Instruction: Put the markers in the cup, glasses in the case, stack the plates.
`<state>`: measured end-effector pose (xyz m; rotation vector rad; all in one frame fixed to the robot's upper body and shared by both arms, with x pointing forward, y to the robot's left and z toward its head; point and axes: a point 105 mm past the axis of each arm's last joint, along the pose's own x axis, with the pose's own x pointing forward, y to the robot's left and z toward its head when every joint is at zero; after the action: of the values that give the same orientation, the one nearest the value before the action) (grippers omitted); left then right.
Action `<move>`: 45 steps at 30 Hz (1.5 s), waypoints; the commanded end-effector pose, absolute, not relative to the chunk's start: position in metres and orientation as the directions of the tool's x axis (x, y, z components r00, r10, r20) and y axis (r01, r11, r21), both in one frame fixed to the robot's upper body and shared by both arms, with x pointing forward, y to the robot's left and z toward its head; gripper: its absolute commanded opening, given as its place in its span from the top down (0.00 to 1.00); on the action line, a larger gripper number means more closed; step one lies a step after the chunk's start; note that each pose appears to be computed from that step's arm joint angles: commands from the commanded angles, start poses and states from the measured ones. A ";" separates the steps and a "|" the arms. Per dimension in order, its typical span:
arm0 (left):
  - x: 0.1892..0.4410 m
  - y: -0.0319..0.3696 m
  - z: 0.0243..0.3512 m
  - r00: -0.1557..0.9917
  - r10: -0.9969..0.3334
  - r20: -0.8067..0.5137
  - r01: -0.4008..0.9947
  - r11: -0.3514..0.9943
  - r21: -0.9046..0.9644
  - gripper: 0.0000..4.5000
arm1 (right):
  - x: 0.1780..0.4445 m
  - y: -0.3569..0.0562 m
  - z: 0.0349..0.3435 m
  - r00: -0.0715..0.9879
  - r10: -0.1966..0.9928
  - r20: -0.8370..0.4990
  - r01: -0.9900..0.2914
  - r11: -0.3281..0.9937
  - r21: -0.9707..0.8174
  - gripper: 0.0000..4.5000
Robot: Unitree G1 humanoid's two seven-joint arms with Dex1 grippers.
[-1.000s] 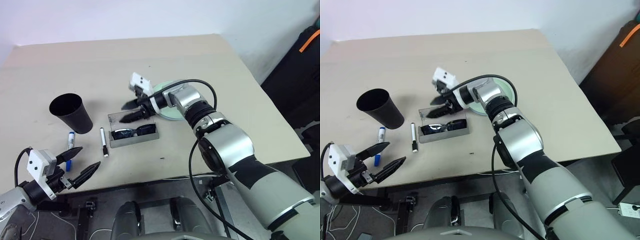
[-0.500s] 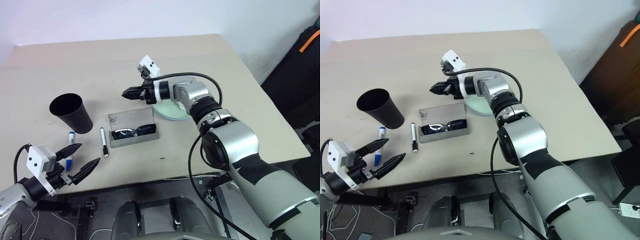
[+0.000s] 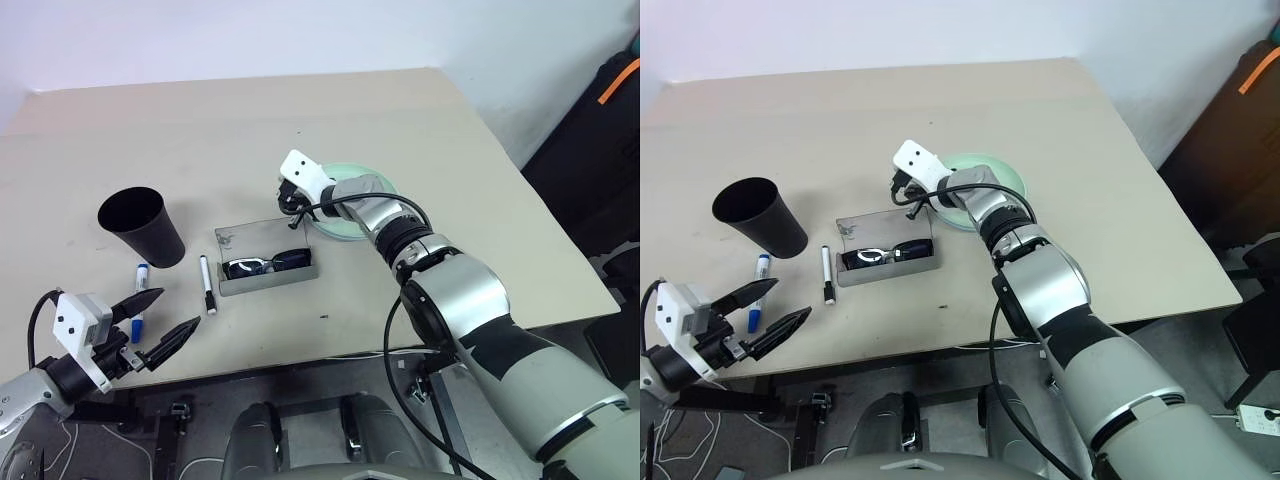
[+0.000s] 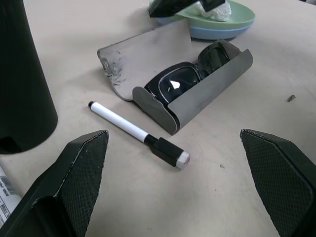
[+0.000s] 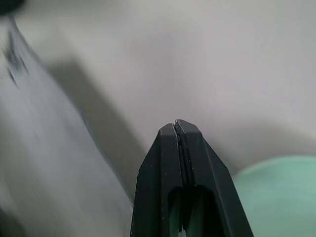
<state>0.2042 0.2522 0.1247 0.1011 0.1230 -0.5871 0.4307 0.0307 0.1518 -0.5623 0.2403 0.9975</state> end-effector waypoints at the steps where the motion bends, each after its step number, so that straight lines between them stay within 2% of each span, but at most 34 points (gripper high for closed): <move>1: 0.201 0.253 0.131 0.832 -0.540 -0.124 0.552 0.829 0.089 0.00 | 0.424 0.042 0.164 0.468 0.773 -0.428 -0.874 0.332 -0.356 1.00; 9: 0.197 0.257 0.126 0.836 -0.533 -0.130 0.545 0.834 0.087 0.00 | 0.402 0.048 0.173 0.243 0.854 -0.461 -0.959 0.141 -0.245 1.00; 16: 0.204 0.255 0.130 0.830 -0.545 -0.122 0.556 0.826 0.095 0.00 | 0.385 0.052 0.173 0.090 0.878 -0.470 -0.980 -0.006 -0.199 1.00; 21: 0.208 0.252 0.135 0.826 -0.551 -0.120 0.563 0.820 0.102 0.00 | 0.369 0.045 0.154 -0.029 0.882 -0.471 -0.975 -0.130 -0.183 1.00; 29: 0.210 0.252 0.137 0.825 -0.553 -0.120 0.564 0.820 0.101 0.00 | 0.358 0.040 0.137 -0.075 0.893 -0.445 -0.981 -0.146 -0.127 1.00; 33: 0.209 0.256 0.139 0.837 -0.537 -0.105 0.546 0.832 0.095 0.00 | 0.353 0.043 0.149 -0.088 0.931 -0.355 -0.985 -0.134 -0.106 1.00; 37: 0.204 0.269 0.144 0.892 -0.446 -0.079 0.449 0.893 0.029 0.00 | 0.346 0.040 0.167 -0.115 0.960 -0.256 -0.981 -0.150 -0.121 1.00; 40: 0.197 0.284 0.144 0.938 -0.326 -0.116 0.328 0.945 -0.003 0.00 | 0.343 0.036 0.172 -0.108 0.972 -0.210 -0.983 -0.136 -0.124 1.00; 45: 0.191 0.325 0.134 0.965 -0.003 -0.262 0.028 0.995 0.092 0.00 | 0.342 0.032 0.182 -0.082 0.987 -0.138 -0.987 -0.100 -0.126 1.00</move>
<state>0.1928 0.3143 0.1228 0.0277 0.2643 -0.1012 0.3433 0.0308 0.1619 -0.2235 0.0862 1.6549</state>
